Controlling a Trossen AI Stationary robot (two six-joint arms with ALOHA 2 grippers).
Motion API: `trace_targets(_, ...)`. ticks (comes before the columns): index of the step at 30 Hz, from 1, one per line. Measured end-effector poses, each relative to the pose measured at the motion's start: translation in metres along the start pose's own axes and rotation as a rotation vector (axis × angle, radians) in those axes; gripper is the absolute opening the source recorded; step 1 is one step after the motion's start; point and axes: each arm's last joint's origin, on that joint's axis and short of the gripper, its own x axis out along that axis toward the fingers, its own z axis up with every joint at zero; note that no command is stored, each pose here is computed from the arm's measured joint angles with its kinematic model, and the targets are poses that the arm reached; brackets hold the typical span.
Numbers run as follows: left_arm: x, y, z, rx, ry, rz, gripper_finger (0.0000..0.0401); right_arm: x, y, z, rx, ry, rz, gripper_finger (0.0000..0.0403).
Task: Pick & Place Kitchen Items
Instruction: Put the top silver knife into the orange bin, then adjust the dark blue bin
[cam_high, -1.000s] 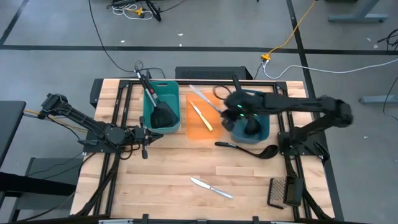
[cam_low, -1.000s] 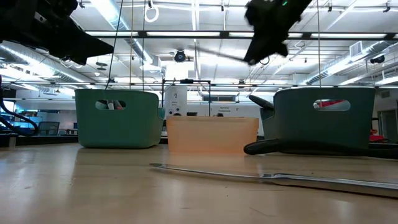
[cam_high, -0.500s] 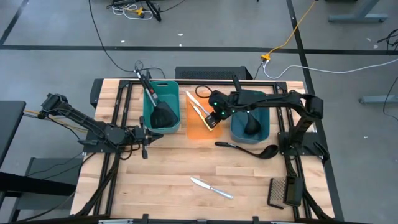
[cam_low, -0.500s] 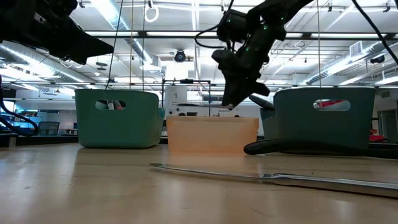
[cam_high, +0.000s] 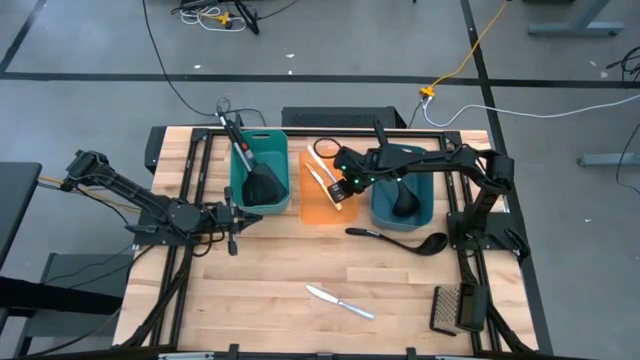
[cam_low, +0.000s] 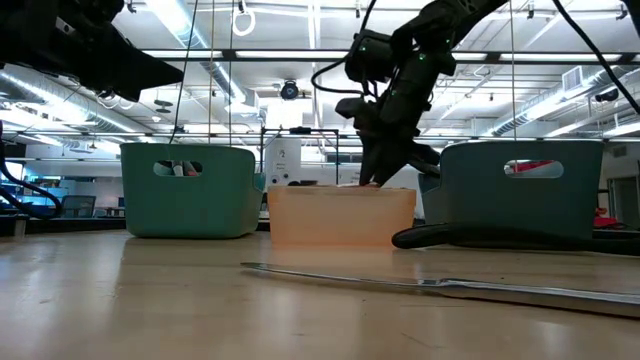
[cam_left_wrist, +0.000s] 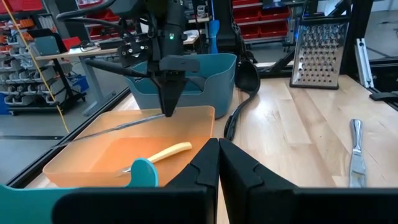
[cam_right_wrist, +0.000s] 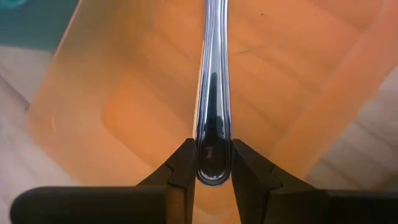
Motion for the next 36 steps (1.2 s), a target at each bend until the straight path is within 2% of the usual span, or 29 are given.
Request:
trace_targets(10, 0.0, 0.0, 0.0, 0.003, 0.0, 0.0, 0.0016, 0.022, -0.009, -0.014, 0.018, 0.039, 0.006, 0.0078)
trace_targets(24, 0.0, 0.0, 0.0, 0.025, -0.001, 0.006, 0.0016, 0.048, -0.017, -0.008, -0.008, 0.026, -0.021, 0.0078)
trace_targets(32, 0.0, 0.0, 0.0, 0.027, 0.002, 0.009, 0.0016, 0.045, -0.016, -0.004, -0.017, -0.007, -0.019, 0.0151)
trace_targets(36, 0.0, 0.0, 0.0, 0.029, 0.002, 0.012, 0.0016, 0.039, -0.008, 0.004, -0.069, -0.028, 0.009, 0.0165)
